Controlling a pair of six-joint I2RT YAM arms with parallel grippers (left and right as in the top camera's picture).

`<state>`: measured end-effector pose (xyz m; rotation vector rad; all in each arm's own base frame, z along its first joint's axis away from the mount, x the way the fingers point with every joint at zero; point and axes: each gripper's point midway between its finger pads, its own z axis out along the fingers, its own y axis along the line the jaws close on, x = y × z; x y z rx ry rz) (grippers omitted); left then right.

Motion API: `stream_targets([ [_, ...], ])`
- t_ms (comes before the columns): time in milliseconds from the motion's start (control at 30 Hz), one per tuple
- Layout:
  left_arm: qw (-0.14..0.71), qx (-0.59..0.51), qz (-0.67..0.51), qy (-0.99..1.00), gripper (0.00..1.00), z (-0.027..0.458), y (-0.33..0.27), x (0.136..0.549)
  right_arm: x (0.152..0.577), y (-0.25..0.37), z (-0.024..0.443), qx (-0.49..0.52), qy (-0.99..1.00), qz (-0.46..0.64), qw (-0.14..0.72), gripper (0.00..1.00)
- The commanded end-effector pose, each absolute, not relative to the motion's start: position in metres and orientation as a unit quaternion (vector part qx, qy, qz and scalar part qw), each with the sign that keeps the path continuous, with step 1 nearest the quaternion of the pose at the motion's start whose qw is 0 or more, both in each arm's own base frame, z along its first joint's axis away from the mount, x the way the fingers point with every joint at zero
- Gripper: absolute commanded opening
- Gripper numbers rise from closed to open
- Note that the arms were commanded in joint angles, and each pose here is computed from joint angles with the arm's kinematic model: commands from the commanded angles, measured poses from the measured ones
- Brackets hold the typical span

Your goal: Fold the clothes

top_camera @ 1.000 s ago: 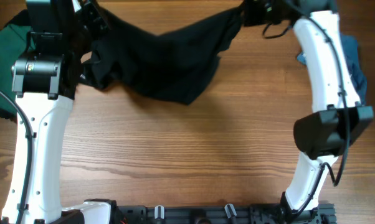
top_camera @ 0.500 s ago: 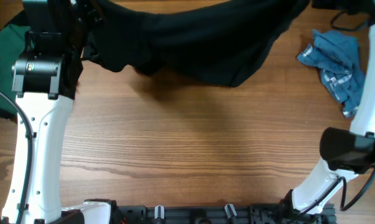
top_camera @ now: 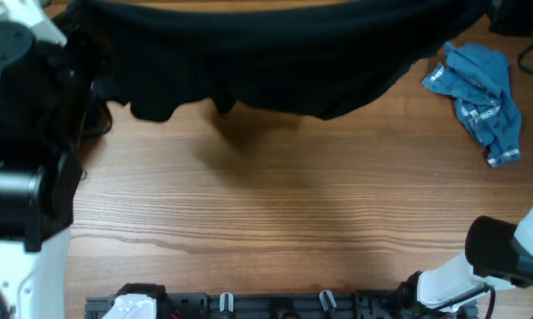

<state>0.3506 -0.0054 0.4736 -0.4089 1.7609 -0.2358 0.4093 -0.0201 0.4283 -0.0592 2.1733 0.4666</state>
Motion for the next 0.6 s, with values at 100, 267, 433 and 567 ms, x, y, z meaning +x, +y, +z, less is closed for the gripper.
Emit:
stream_targets([
  [100, 0.61, -0.173, -0.099, 0.767, 0.04, 0.475, -0.004, 0.344, 0.385, -0.029, 0.446, -0.017, 0.872, 0.167, 0.46, 0.04],
  [267, 0.612, -0.173, -0.105, 0.765, 0.04, 0.476, -0.006, 0.353, 0.397, -0.033, 0.446, -0.022, 0.868, 0.166, 0.468, 0.04],
  [433, 0.608, -0.173, -0.104, 0.768, 0.04, 0.465, -0.009, 0.383, 0.416, -0.039, 0.43, -0.018, 0.874, 0.17, 0.455, 0.04],
  [567, 0.629, -0.172, -0.11, 0.75, 0.04, 0.472, -0.011, 0.406, 0.433, -0.044, 0.437, -0.028, 0.86, 0.161, 0.483, 0.04],
])
